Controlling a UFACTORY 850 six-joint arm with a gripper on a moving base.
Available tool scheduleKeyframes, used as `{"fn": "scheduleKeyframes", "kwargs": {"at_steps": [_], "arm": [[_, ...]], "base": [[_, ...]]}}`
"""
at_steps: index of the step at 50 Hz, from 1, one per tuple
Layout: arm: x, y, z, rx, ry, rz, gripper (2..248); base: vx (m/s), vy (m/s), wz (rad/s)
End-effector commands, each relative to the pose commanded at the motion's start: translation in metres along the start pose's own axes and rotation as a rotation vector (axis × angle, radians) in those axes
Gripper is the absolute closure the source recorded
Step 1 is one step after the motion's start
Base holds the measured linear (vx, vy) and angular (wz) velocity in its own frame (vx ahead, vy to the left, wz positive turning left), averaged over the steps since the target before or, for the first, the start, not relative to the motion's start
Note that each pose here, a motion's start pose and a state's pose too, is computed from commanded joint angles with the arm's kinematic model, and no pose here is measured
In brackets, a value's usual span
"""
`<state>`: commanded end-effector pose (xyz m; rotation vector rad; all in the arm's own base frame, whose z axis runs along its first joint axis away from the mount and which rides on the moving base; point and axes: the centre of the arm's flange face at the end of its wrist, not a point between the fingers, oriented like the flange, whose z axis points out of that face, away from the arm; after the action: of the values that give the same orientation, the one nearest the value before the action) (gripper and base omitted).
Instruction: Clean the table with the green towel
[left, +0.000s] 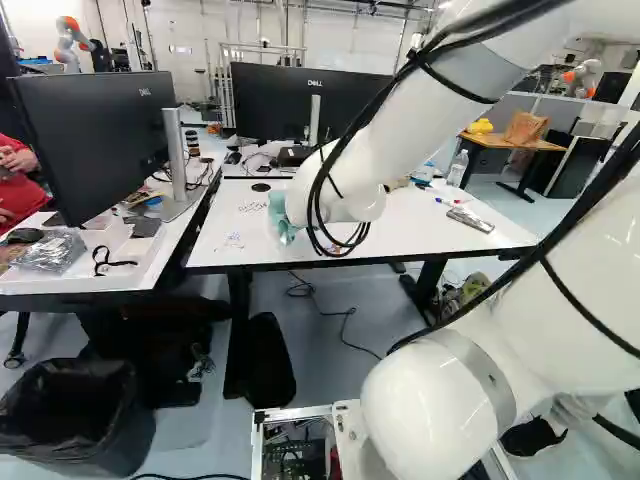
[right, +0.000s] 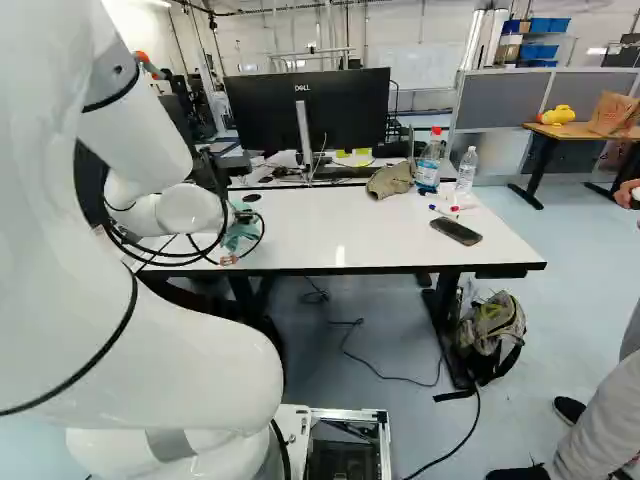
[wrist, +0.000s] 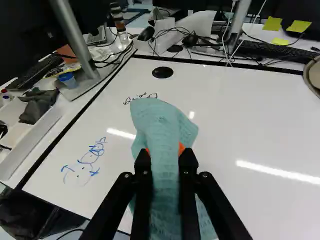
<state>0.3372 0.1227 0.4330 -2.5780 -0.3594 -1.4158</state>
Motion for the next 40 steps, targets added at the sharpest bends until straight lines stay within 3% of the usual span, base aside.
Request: {"fn": "scheduleKeyframes", "kwargs": {"at_steps": [12,40], "arm": [[0.013,-0.016,-0.003,0.038,0.029,-0.021,191],[0.023,-0.055,0.013,0.119,0.019,-0.071,191]], "base": [[0.0,0.0,0.0],[0.0,0.0,0.0]]}}
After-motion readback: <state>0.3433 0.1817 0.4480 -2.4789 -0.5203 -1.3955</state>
